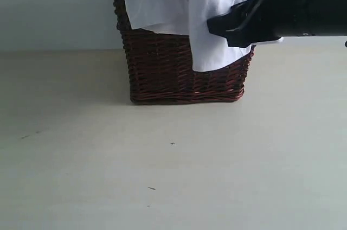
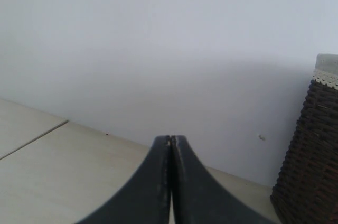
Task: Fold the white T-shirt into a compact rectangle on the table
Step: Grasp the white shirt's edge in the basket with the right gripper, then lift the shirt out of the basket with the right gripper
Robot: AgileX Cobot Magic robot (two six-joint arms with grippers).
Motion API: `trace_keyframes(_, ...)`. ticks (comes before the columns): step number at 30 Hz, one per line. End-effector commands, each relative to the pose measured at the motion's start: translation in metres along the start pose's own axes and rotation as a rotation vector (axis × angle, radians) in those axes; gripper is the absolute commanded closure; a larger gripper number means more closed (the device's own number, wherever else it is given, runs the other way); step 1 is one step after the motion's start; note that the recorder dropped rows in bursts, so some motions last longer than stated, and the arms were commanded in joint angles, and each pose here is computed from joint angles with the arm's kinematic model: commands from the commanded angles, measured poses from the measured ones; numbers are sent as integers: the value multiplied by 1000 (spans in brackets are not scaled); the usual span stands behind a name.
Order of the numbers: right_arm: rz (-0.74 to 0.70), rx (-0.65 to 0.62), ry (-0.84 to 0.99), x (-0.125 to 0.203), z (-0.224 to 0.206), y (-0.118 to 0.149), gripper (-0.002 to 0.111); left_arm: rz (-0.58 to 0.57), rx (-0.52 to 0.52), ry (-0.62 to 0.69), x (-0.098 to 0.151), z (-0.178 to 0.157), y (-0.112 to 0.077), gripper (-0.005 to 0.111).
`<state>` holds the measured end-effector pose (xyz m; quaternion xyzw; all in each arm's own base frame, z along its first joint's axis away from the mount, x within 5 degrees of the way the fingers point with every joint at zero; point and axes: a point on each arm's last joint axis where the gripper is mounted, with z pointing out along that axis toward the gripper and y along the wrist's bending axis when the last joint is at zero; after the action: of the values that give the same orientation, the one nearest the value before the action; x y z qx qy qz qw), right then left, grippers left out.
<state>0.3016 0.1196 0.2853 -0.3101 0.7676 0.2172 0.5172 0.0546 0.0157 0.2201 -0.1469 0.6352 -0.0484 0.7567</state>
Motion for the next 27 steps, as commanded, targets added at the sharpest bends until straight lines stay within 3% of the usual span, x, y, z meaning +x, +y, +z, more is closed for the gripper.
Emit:
trace_keyframes(1, 62, 17, -37, -9, 3, -4, 71, 2, 1, -2, 1, -1, 0, 107)
trace_keyframes(6, 52, 22, -69, -21, 2, -6, 108, 2, 1, -2, 1, -1, 0, 107)
trace_keyframes(9, 40, -4, -101, -30, -4, -2, 108, 2, 1, -2, 1, -1, 0, 107)
trace_keyframes(13, -37, -56, -233, -65, -34, 14, 108, 2, 1, -2, 1, -1, 0, 107)
trace_keyframes(18, -398, 50, -395, -106, -76, 26, 108, 2, 1, -2, 1, -1, 0, 107)
trace_keyframes(21, -383, 139, -439, -122, -85, 21, 108, 2, 1, -2, 1, -1, 0, 107)
trace_keyframes(27, -465, 195, -596, -176, -117, 26, 108, 2, 1, -2, 1, -1, 0, 107)
